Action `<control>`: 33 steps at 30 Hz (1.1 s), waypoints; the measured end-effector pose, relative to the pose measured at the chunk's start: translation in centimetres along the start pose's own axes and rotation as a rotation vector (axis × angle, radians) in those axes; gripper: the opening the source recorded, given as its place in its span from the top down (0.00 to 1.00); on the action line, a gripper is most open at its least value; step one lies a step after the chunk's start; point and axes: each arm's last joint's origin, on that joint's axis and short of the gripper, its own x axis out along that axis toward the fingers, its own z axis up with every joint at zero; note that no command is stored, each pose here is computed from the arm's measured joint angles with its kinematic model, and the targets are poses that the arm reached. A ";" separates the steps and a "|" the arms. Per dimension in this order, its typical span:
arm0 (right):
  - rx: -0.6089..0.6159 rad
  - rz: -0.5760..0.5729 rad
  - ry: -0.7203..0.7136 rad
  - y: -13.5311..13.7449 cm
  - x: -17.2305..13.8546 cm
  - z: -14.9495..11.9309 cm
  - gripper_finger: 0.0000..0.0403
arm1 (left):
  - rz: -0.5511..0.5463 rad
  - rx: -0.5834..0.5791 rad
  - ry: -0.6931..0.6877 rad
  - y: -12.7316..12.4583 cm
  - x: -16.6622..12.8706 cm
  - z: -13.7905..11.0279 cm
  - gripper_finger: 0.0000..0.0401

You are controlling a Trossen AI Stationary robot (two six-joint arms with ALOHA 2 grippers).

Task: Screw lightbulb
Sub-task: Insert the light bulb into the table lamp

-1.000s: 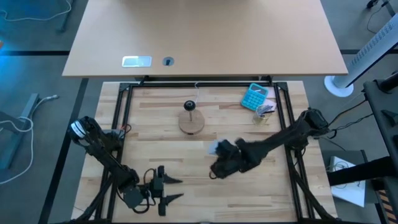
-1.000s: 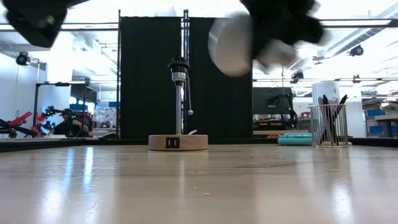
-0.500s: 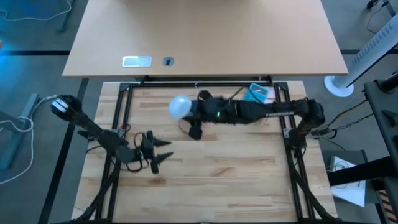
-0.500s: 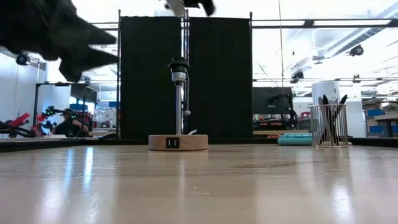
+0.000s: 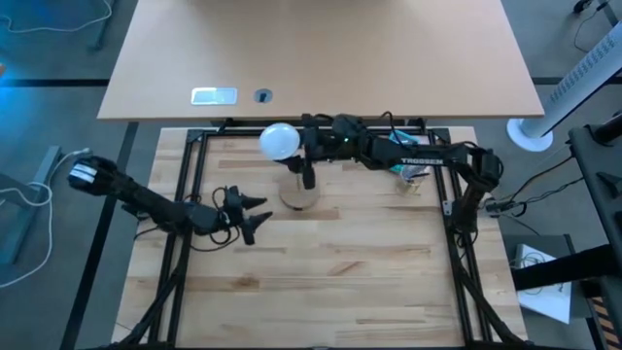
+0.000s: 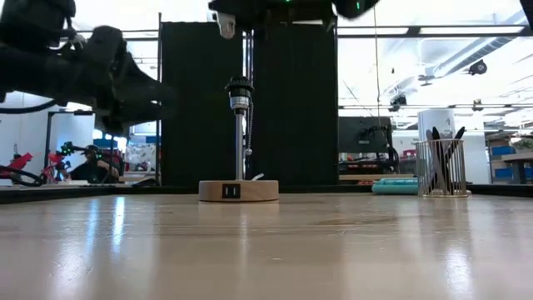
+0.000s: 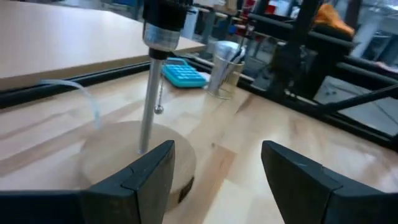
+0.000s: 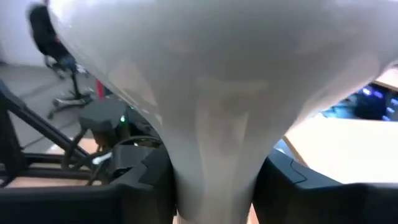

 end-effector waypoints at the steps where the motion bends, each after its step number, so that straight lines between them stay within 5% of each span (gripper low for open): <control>1: -0.006 0.002 -0.024 -0.2 -0.2 -0.4 0.63 | -0.008 -0.005 0.002 0.2 0.2 0.1 0.42; 6: -0.008 -0.007 -0.008 -0.9 -1.1 -2.9 0.66 | -0.063 -0.017 0.026 1.4 1.5 0.8 0.42; 11: 0.008 0.028 -0.039 -2.4 -1.6 -3.8 0.64 | 0.023 0.045 0.039 3.8 3.0 1.3 0.42; 16: 0.051 0.055 -0.006 -4.3 -1.1 -6.0 0.64 | -0.054 0.088 0.090 5.7 4.7 2.0 0.45; 33: 0.056 0.194 0.018 -5.8 -1.4 -7.0 0.66 | -0.232 0.154 0.056 9.6 8.8 3.6 0.58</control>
